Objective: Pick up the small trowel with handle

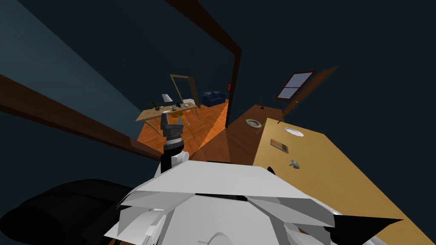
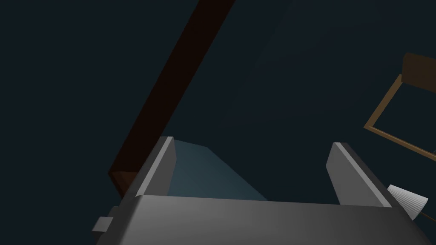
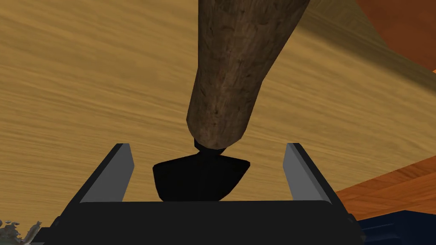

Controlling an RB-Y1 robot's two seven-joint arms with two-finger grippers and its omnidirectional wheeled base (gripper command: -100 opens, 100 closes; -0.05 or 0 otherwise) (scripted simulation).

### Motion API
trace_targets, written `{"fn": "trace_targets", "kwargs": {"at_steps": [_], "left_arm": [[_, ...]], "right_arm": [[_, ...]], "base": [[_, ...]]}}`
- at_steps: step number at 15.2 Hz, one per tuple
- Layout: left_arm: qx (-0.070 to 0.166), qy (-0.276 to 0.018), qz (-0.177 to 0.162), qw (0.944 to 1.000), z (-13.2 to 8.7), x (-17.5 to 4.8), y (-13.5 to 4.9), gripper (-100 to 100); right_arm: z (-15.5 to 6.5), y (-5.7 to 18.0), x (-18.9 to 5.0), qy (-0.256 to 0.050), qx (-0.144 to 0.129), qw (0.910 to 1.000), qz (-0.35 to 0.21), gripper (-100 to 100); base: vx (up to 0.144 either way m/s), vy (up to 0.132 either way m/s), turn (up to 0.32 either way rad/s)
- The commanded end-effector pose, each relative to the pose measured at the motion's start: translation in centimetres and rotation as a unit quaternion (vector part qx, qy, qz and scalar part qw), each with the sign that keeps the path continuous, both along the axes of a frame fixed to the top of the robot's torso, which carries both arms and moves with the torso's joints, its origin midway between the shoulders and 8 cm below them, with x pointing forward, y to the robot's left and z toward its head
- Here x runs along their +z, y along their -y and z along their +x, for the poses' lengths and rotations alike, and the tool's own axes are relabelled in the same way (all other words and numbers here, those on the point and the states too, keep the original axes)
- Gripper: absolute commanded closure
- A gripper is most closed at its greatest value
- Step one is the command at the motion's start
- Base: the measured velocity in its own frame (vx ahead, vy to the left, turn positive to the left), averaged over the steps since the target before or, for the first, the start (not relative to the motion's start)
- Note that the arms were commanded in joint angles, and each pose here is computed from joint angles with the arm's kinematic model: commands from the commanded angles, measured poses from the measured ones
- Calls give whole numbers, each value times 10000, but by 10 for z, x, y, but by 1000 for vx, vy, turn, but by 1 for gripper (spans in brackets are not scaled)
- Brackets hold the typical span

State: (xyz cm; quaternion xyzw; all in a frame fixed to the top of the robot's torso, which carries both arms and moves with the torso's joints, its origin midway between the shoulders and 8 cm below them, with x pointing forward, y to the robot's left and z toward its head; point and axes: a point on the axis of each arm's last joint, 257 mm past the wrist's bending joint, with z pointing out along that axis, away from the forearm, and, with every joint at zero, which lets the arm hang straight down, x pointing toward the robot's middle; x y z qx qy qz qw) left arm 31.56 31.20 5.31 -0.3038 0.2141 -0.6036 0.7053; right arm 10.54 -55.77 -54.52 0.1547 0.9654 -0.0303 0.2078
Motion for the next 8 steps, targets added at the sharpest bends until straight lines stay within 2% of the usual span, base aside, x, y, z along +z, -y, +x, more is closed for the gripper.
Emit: {"fn": "trace_targets", "kwargs": {"at_steps": [1, 2, 3, 7, 8], "left_arm": [[0, 0, 0, 10000, 0, 0, 0, 0], [0, 0, 0, 10000, 0, 0, 0, 0], [0, 0, 0, 10000, 0, 0, 0, 0], [0, 0, -1, 10000, 0, 0, 0, 0], [0, 0, -1, 10000, 0, 0, 0, 0]], "right_arm": [[1, -5, -7, 16, -30, 10000, 3, -100], [1, -3, -3, 8, -13, 10000, 3, -100], [1, -3, -4, 8, -13, 10000, 0, 100], [1, -3, -4, 7, -2, 10000, 2, 100], [-1, 4, 5, -18, 33, 10000, -8, 100]], "base": [[-37, -65, 58], [-19, -36, 26], [-7, -14, 3], [-1, -2, 1], [28, 35, -79]]}}
